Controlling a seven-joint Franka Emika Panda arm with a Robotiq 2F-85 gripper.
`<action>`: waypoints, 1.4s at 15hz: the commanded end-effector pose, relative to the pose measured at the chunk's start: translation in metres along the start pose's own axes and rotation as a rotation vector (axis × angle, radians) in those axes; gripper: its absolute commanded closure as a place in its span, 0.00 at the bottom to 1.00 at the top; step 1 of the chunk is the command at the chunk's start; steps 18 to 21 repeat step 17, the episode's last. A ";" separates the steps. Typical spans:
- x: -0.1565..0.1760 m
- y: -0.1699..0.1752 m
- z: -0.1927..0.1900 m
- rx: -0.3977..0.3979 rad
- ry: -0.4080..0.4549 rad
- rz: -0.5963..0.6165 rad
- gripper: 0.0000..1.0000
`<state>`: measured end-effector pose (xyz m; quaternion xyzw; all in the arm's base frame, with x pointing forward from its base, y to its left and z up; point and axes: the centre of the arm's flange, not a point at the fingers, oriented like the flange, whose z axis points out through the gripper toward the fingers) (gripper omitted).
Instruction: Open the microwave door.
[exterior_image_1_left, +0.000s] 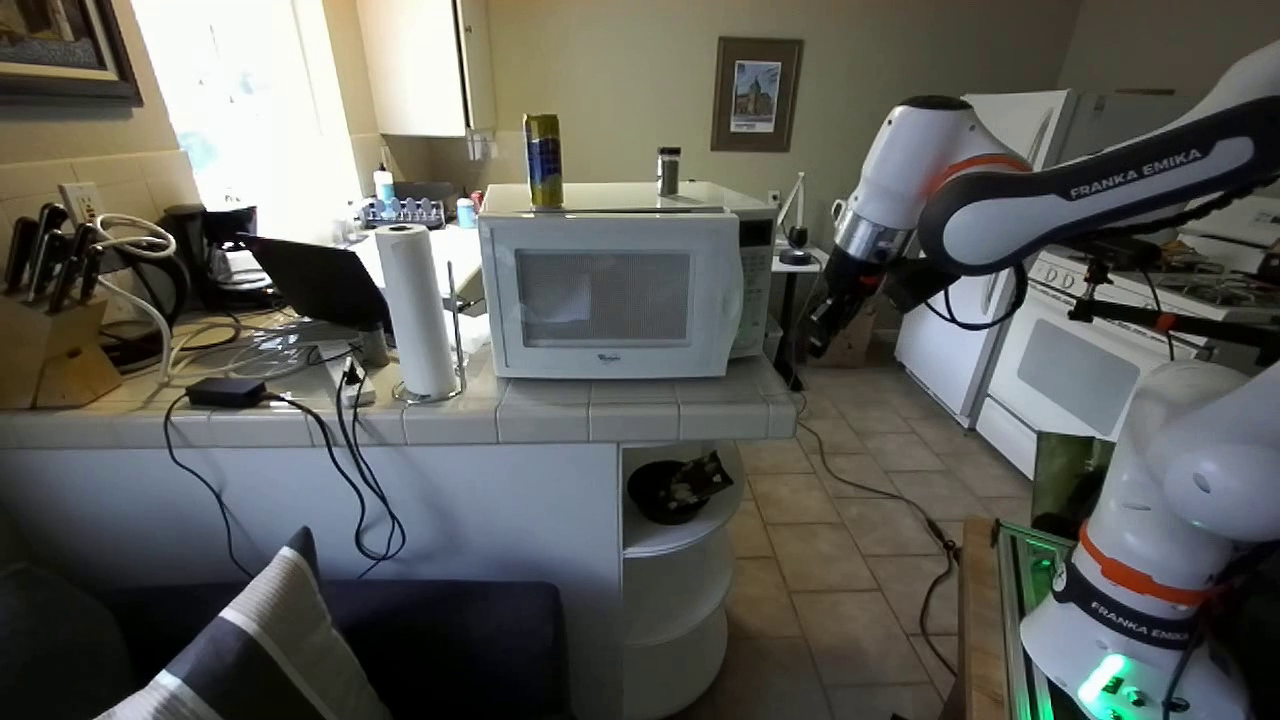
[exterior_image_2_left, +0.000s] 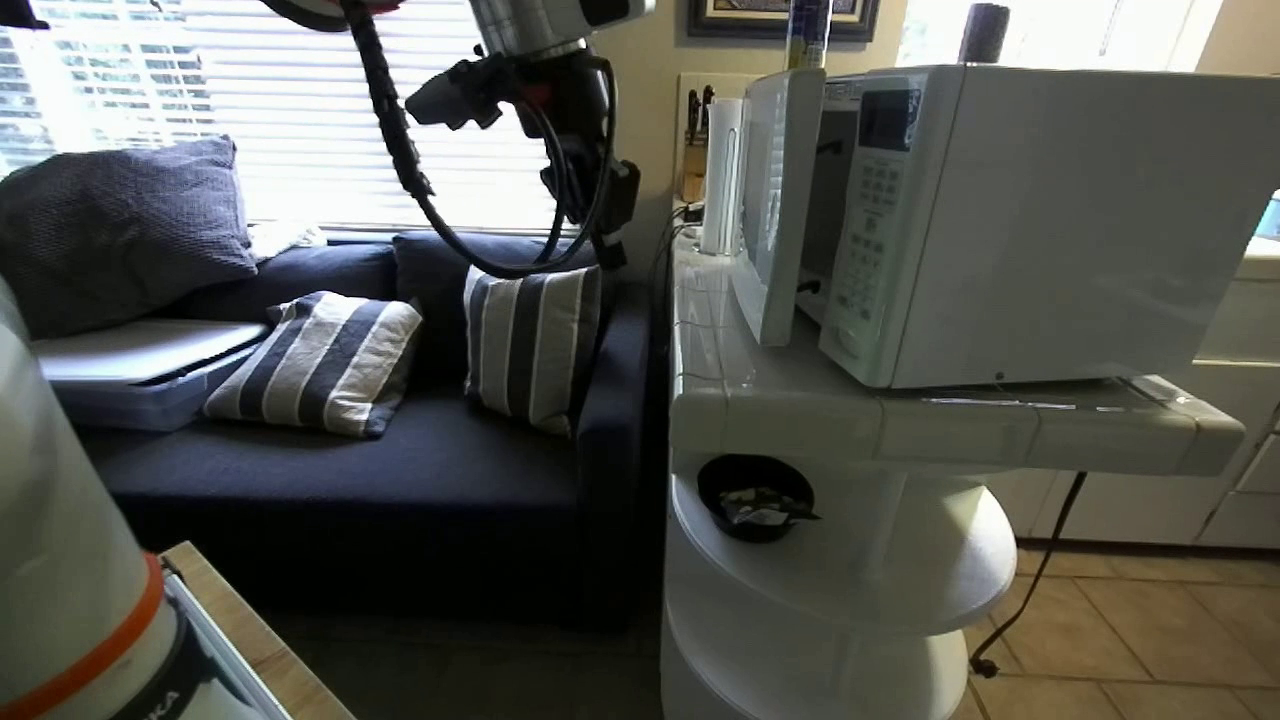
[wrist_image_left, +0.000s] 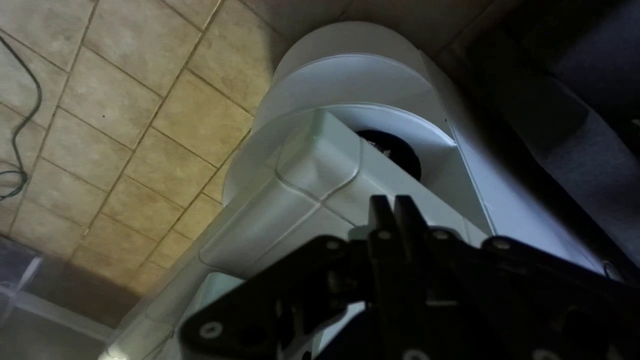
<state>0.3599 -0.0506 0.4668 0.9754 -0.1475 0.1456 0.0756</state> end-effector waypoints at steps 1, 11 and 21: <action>-0.026 0.040 -0.019 0.028 0.039 -0.048 0.60; -0.026 0.048 -0.053 0.066 0.154 -0.182 0.10; -0.027 0.044 -0.055 0.073 0.161 -0.192 0.01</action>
